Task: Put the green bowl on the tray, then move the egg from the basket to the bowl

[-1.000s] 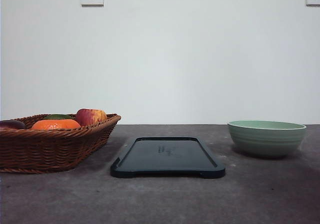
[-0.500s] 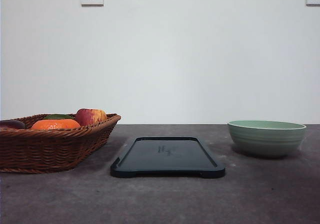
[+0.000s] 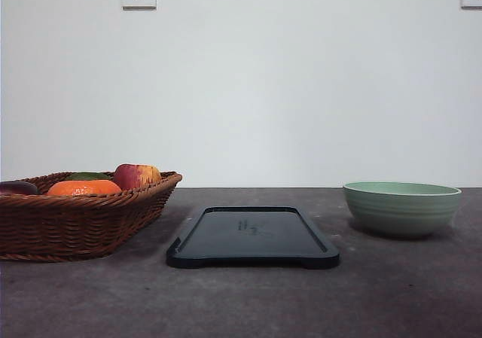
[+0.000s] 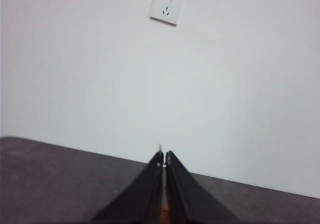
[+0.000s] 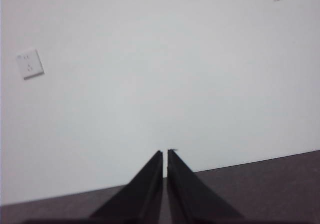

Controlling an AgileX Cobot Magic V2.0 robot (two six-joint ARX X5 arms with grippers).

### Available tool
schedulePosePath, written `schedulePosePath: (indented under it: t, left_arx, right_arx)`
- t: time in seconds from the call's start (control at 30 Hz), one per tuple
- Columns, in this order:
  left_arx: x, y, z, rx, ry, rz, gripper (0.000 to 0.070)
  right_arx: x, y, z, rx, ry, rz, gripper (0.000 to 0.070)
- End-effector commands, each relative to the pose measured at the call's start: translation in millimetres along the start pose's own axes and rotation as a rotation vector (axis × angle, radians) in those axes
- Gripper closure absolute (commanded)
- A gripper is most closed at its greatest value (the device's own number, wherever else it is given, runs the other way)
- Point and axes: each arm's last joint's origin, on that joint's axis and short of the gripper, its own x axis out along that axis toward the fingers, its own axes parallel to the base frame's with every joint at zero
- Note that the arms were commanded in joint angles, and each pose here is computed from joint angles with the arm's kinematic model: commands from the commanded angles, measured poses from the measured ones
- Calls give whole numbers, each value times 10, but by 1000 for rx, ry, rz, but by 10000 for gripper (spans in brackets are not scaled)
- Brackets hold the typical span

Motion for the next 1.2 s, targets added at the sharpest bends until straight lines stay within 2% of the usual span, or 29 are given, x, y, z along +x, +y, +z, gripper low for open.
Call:
schedulePosePath:
  t: [0.0, 0.2, 0.33, 0.43, 0.53, 0.77, 0.97, 1.17]
  left_arx:
    - [41, -34, 140, 26, -7, 3, 700]
    - [300, -97, 388, 17, 142, 0, 700]
    - [513, -142, 491, 14, 235, -87, 700]
    - [685, -173, 539, 5, 306, -182, 700]
    - [848, -186, 565, -3, 390, -221, 700]
    - [1090, -217, 575, 94, 606, -244, 700]
    - [1219, -301, 550, 196, 766, -320, 700]
    - [1309, -374, 454, 237, 857, -385, 700]
  right_arx:
    - [60, 34, 123, -66, 13, 10, 694]
    - [333, 79, 350, -122, 174, 32, 694]
    - [527, 90, 409, -143, 270, 97, 694]
    - [684, 87, 411, -124, 345, 157, 694]
    - [830, 74, 400, -95, 433, 186, 694]
    - [1064, 58, 339, -79, 646, 196, 694]
    - [1214, 65, 209, -73, 825, 214, 694]
    - [1304, 96, 56, -93, 933, 251, 694]
